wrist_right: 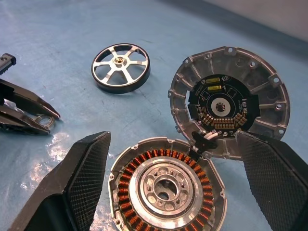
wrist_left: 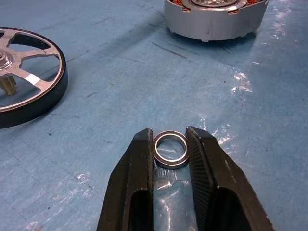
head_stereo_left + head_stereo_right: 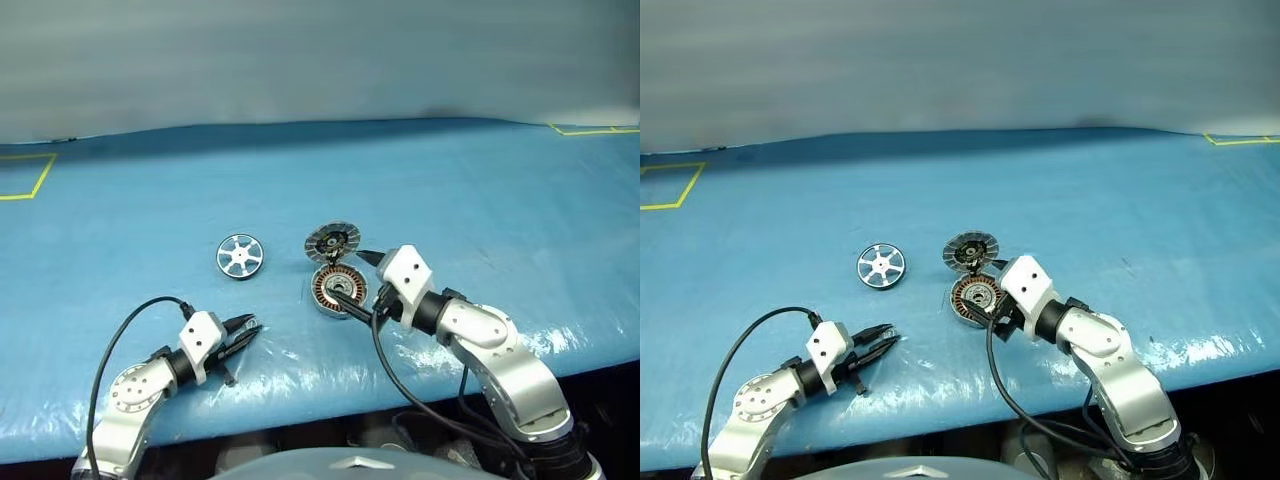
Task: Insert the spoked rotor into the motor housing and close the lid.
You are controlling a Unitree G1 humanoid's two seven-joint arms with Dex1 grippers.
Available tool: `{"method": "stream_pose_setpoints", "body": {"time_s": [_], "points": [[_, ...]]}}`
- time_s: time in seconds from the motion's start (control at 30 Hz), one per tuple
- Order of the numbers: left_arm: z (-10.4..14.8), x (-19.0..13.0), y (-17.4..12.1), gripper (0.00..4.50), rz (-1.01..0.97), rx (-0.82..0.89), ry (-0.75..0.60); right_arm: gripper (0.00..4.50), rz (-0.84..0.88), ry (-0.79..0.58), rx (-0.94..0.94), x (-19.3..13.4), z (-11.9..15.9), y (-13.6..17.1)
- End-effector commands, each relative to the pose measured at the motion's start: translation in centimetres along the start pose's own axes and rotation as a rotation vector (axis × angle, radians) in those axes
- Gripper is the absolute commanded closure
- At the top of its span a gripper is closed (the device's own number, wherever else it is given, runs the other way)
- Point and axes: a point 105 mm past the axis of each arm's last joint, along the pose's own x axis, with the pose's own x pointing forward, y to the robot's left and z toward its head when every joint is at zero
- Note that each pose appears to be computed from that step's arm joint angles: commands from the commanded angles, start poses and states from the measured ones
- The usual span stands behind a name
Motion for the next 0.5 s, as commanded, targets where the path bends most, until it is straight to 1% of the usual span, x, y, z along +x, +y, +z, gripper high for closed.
{"method": "stream_pose_setpoints", "body": {"time_s": [0.03, 0.1, 0.17, 0.33, 0.5], "points": [[5.7, 2.2, 0.8, 3.83, -0.015, 0.076, -0.183, 0.09, -0.023, -0.037, -0.014, -0.2, 0.7, -0.3], [8.1, 3.8, 0.4, 3.83, -0.071, 0.105, -0.249, 0.09, -0.044, -0.043, -0.016, -0.4, 0.8, -0.6], [9.8, 5.4, 0.2, 3.83, -0.118, 0.140, -0.279, 0.09, -0.084, -0.046, -0.027, -0.9, 1.0, -1.3], [11.7, 7.4, -0.6, 3.83, -0.214, 0.182, -0.295, 0.09, -0.132, -0.026, -0.041, -2.1, 0.7, -2.1], [12.6, 7.4, -1.3, 3.83, -0.278, 0.182, -0.287, 0.09, -0.206, -0.047, -0.006, -3.2, 0.8, -2.6]]}}
